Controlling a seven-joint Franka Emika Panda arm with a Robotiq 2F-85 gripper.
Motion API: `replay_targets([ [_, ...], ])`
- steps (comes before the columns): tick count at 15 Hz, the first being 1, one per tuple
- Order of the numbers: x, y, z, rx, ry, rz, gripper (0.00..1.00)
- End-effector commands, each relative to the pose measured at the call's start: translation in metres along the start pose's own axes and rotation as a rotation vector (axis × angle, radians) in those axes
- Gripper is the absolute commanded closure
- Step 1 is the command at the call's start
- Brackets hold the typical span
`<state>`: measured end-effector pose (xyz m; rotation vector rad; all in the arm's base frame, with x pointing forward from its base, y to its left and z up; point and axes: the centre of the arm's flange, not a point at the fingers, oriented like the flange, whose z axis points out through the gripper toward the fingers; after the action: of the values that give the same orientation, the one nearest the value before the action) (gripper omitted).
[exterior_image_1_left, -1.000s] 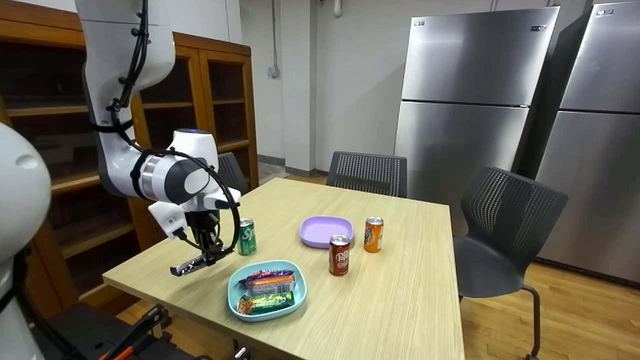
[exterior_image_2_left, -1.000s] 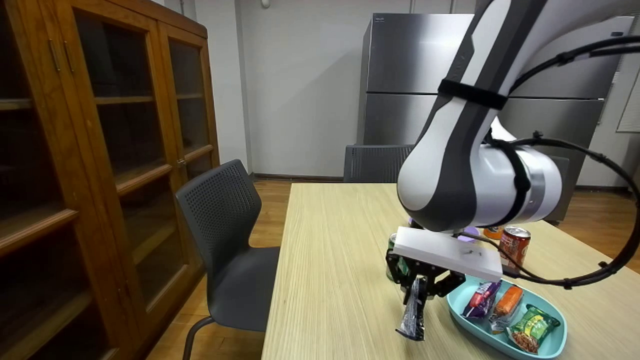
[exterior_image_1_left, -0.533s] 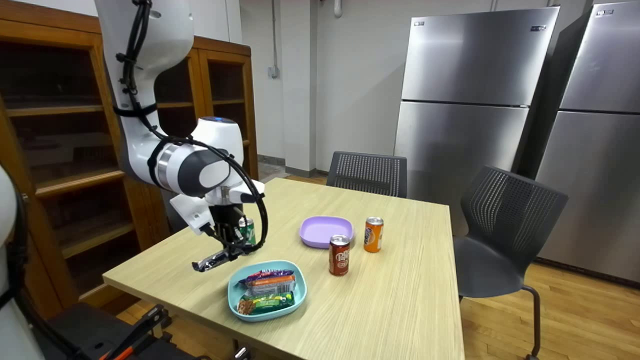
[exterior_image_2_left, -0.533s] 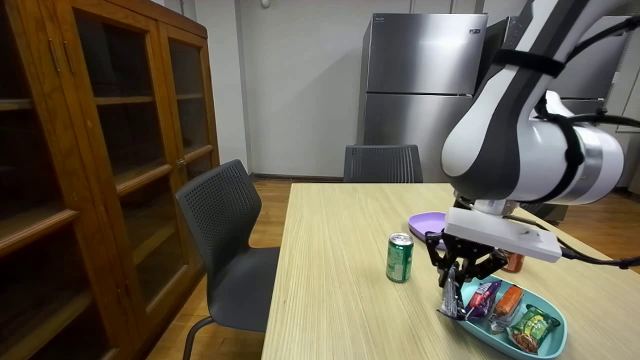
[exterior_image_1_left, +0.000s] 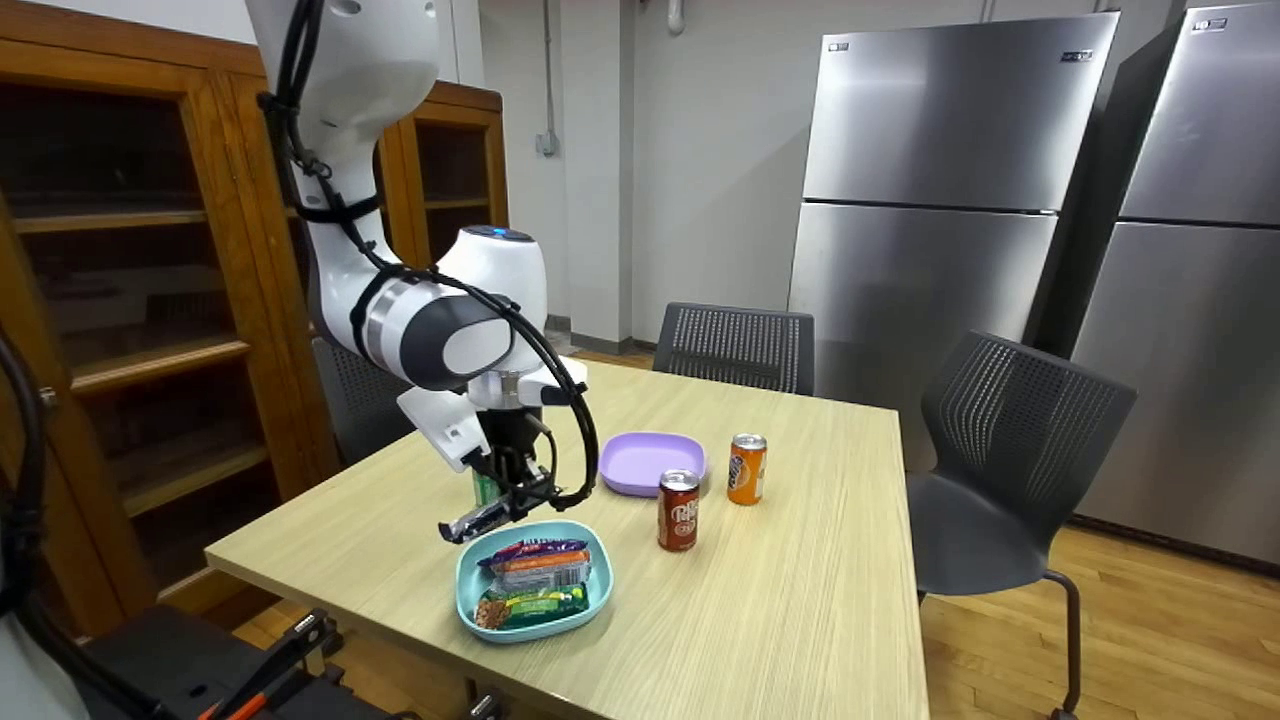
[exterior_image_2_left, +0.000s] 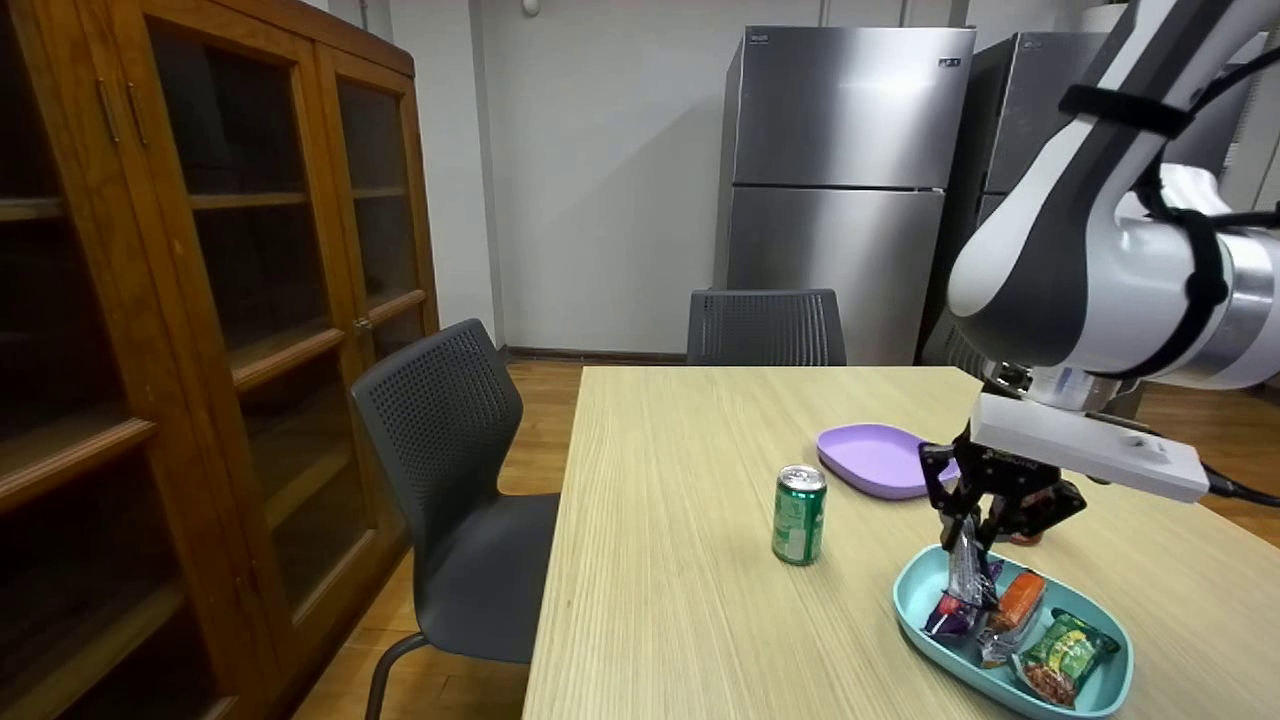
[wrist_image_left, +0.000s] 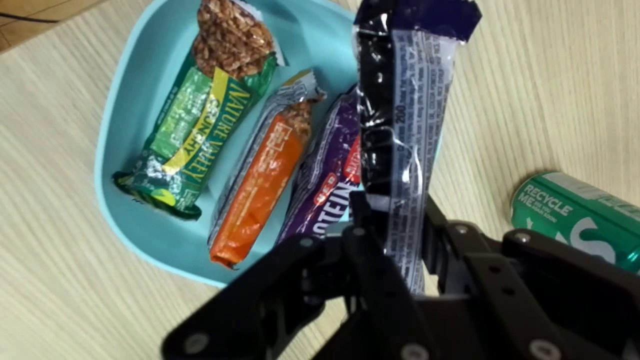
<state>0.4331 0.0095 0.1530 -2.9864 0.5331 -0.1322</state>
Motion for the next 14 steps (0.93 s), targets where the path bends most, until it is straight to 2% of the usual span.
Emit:
replay_targets([
  [1,0.014,0.012,-0.005,-0.002,-0.01,0.001,0.94],
  [9,0.039,0.013,0.011,-0.032,0.005,0.059,0.94],
  [14,0.035,0.004,0.023,-0.04,-0.009,0.043,0.94],
])
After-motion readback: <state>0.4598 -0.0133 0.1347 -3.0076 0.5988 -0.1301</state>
